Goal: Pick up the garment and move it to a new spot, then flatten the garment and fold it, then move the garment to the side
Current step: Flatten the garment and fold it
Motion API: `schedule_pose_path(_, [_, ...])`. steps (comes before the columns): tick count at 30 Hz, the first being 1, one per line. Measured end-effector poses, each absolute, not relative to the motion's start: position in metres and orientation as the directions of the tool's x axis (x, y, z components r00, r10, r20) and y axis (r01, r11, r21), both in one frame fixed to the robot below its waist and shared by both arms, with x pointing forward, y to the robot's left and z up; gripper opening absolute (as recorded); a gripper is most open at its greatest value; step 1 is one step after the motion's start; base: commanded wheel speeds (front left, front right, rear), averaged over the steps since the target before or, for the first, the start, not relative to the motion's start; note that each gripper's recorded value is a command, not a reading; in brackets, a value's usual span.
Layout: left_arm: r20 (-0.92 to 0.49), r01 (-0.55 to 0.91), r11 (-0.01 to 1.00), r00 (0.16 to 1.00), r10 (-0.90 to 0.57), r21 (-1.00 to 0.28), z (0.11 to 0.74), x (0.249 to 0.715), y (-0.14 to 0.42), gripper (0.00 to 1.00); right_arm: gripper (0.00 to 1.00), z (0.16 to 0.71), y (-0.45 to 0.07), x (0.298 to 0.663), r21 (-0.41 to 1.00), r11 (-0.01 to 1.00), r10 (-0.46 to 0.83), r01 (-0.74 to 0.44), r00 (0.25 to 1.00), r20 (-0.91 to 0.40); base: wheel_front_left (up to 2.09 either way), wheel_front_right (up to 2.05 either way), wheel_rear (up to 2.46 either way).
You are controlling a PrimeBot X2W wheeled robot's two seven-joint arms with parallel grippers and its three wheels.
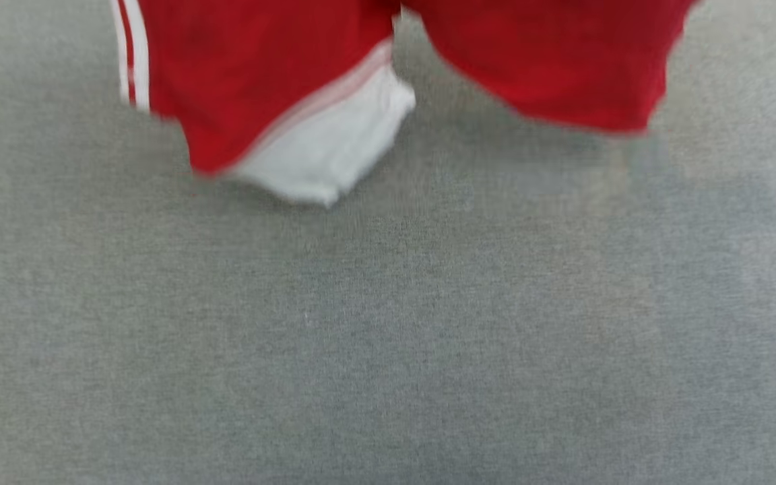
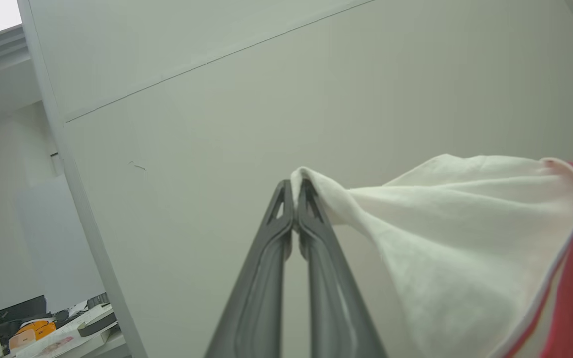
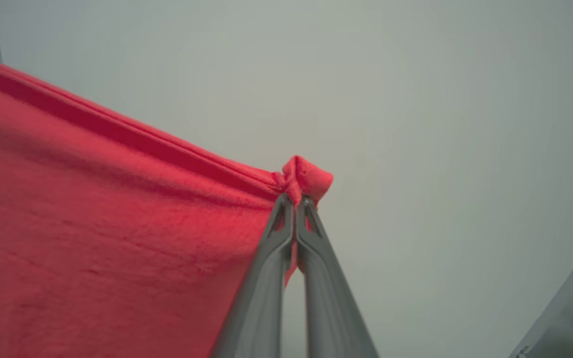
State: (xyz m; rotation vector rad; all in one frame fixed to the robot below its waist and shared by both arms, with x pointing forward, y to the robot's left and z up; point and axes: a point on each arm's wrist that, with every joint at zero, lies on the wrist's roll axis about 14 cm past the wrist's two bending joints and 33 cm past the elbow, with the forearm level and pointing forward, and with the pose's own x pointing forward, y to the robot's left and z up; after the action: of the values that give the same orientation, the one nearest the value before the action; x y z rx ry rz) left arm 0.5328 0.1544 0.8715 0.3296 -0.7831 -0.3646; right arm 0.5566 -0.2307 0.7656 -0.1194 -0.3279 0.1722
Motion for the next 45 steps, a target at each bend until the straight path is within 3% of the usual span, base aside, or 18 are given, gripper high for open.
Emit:
schedule_pose_path(6, [0.583, 0.195, 0.911, 0.715, -0.385, 0.363, 0.855, 0.612, 0.156, 0.00, 0.00, 0.753, -0.242, 0.624, -0.153, 0.984, 0.130, -0.085, 0.942, 0.310, 0.00, 0.00, 0.00])
schedule_pose_path(11, [0.587, 0.109, 0.934, 0.751, -0.302, 0.340, 0.846, 0.671, 0.166, 0.00, 0.00, 0.738, -0.240, 0.676, -0.114, 0.992, 0.088, -0.052, 0.936, 0.340, 0.00, 0.00, 0.00])
schedule_pose_path(16, [0.534, 0.081, 0.948, 0.810, -0.242, 0.307, 0.791, 0.735, 0.173, 0.00, 0.00, 0.697, -0.242, 0.725, -0.114, 0.993, 0.034, 0.005, 0.940, 0.339, 0.00, 0.00, 0.00])
schedule_pose_path(23, [0.464, 0.113, 0.950, 0.852, -0.243, 0.290, 0.721, 0.764, 0.175, 0.00, 0.00, 0.635, -0.221, 0.750, -0.120, 0.992, 0.065, -0.031, 0.955, 0.291, 0.00, 0.00, 0.00])
schedule_pose_path(28, [0.351, 0.166, 0.949, 0.901, -0.256, 0.267, 0.656, 0.767, 0.173, 0.00, 0.00, 0.606, -0.200, 0.753, -0.126, 0.989, 0.109, -0.076, 0.953, 0.284, 0.00, 0.00, 0.00])
schedule_pose_path(34, [0.274, 0.268, 0.943, 0.909, -0.315, 0.195, 0.601, 0.742, 0.148, 0.00, 0.00, 0.548, -0.172, 0.736, -0.121, 0.981, 0.173, -0.154, 0.971, 0.167, 0.00, 0.00, 0.00])
schedule_pose_path(45, [0.111, 0.311, 0.951, 0.945, -0.309, 0.003, 0.515, 0.639, 0.142, 0.00, 0.00, 0.485, -0.162, 0.653, -0.015, 0.979, 0.203, -0.203, 0.979, 0.006, 0.00, 0.00, 0.00])
